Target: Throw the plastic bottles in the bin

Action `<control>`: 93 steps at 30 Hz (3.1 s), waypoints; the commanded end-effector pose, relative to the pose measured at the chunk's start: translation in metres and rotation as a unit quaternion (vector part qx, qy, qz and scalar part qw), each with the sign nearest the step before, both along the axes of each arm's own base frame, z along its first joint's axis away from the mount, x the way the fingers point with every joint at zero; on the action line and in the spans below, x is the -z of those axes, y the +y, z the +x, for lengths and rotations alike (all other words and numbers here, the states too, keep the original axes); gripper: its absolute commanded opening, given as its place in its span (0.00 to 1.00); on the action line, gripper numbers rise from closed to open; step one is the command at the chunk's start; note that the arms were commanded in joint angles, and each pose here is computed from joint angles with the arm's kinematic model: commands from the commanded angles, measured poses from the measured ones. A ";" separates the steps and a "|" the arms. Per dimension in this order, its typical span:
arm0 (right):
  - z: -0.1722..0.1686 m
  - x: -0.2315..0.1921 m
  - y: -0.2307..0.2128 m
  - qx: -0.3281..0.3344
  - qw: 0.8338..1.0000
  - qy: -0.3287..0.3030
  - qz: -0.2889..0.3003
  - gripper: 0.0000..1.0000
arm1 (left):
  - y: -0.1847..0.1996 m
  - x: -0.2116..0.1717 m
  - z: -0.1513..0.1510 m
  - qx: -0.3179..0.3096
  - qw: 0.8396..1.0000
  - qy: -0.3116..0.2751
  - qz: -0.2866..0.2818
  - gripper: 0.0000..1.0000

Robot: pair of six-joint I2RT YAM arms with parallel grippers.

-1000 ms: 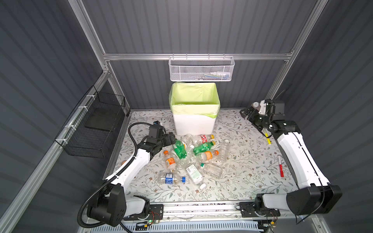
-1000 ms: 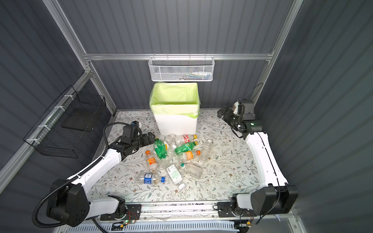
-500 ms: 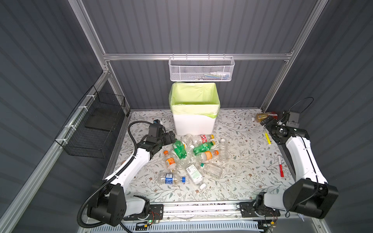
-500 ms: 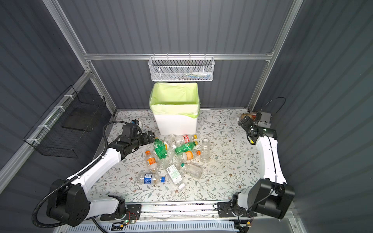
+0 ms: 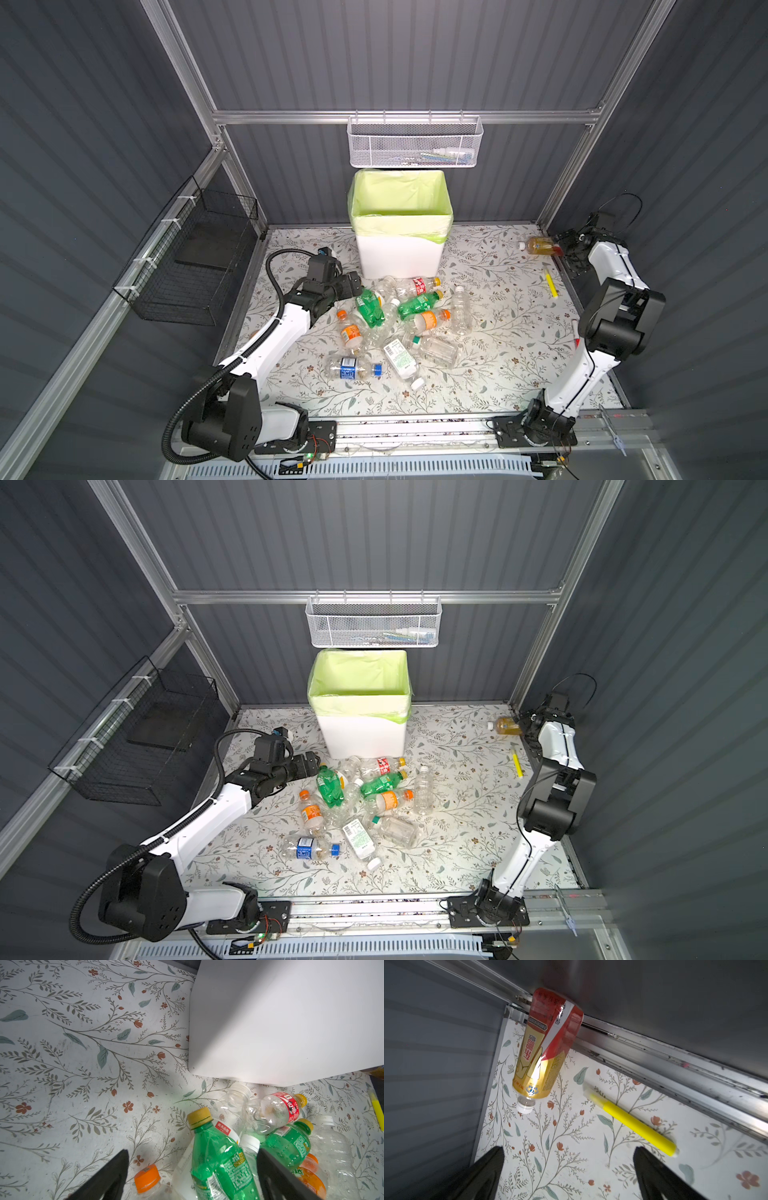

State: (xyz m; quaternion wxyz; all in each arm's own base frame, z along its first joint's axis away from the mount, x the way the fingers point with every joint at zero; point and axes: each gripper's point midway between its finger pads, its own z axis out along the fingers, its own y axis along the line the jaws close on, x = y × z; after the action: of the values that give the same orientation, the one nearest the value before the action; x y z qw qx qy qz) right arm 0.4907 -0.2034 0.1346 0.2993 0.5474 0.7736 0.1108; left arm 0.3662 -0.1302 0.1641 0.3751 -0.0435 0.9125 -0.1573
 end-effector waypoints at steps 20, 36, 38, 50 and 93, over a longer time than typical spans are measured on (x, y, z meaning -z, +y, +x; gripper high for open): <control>0.090 0.051 -0.043 0.058 0.995 -0.063 0.055 0.99 | -0.002 0.013 0.012 -0.002 0.999 0.029 0.019 0.96; 0.097 0.094 -0.053 0.077 0.994 -0.006 0.074 0.98 | -0.007 0.024 0.019 0.011 0.998 0.056 0.030 0.96; 0.095 0.100 -0.053 0.079 0.994 0.002 0.077 0.97 | -0.009 0.025 0.019 0.014 0.998 0.059 0.027 0.97; 0.074 0.120 -0.052 0.075 0.993 0.051 0.077 0.82 | -0.012 0.030 0.016 0.028 0.997 0.068 0.025 0.96; -0.143 0.008 0.149 -0.195 0.980 -0.006 -0.028 0.53 | -0.016 0.015 -0.003 0.061 0.998 0.024 -0.004 0.96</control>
State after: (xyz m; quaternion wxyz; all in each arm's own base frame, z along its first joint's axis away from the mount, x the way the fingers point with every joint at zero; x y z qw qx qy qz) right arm 0.3848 -0.0734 0.1540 0.3245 0.3758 0.8538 0.1566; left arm 0.3645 -0.1429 0.1425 0.3312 -0.0067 0.9287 -0.1669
